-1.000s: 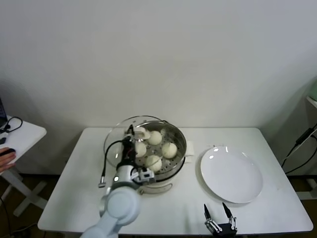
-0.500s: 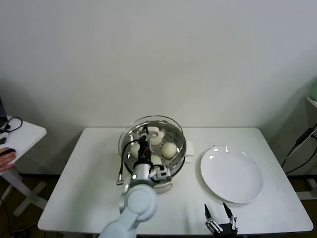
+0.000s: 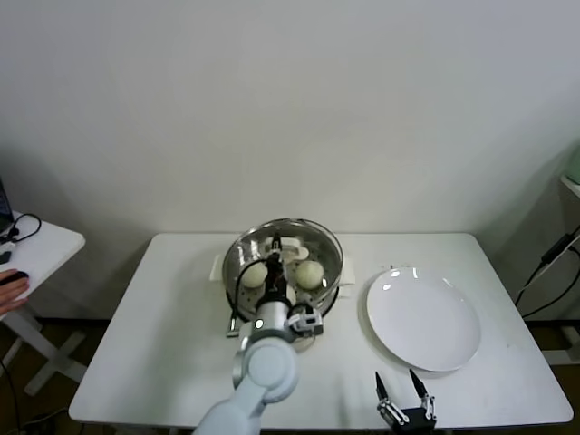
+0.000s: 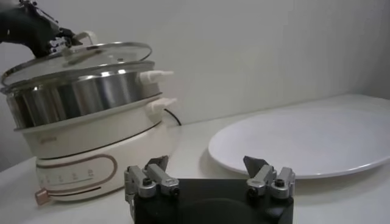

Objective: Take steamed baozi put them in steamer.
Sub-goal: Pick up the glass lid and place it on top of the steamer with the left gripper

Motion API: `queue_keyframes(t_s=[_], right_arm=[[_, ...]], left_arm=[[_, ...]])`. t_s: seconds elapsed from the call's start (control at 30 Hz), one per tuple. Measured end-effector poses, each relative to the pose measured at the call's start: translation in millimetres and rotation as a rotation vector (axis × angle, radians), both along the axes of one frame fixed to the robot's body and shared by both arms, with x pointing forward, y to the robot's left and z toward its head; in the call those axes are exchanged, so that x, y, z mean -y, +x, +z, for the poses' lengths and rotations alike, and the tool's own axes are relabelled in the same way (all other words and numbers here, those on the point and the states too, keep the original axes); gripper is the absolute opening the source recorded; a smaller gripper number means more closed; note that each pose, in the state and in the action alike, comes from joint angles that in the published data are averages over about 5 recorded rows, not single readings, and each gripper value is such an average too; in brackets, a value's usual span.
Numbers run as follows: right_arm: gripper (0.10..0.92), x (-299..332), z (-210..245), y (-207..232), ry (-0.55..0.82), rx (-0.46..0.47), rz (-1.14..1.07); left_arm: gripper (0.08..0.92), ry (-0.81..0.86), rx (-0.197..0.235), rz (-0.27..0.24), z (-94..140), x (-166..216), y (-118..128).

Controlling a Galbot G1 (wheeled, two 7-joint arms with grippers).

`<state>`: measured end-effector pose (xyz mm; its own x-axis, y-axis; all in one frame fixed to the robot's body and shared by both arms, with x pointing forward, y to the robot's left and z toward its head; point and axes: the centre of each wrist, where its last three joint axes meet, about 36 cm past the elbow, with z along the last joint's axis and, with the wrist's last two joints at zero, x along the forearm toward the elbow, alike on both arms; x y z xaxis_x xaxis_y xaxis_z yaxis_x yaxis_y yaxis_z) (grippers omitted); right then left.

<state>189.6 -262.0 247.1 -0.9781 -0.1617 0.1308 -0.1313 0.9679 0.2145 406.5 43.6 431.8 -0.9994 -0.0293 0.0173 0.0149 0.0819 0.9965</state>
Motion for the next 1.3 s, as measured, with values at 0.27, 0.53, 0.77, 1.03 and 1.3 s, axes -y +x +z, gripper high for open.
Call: queue_keyframes(t_s=[0.27, 0.53, 0.77, 1.03, 1.3], right_arm=[[0.823, 0, 0, 1, 0.002, 0.003, 0.0], [0.823, 0, 0, 2, 0.003, 0.005, 0.0], [0.823, 0, 0, 2, 0.004, 0.009, -0.002], [0.823, -1, 0, 2, 0.005, 0.012, -0.002], [0.823, -1, -1, 3, 0.005, 0.016, -0.003]], left_arm=[[0.137, 0.033, -0.005, -0.002, -8, -2, 0], [0.137, 0.043, -0.009, 0.003, -11, -3, 3], [0.137, 0.046, -0.008, 0.0, -14, 0, 5], [0.137, 0.057, -0.008, -0.002, -18, -2, 7], [0.137, 0.054, -0.007, -0.004, -21, -3, 7]])
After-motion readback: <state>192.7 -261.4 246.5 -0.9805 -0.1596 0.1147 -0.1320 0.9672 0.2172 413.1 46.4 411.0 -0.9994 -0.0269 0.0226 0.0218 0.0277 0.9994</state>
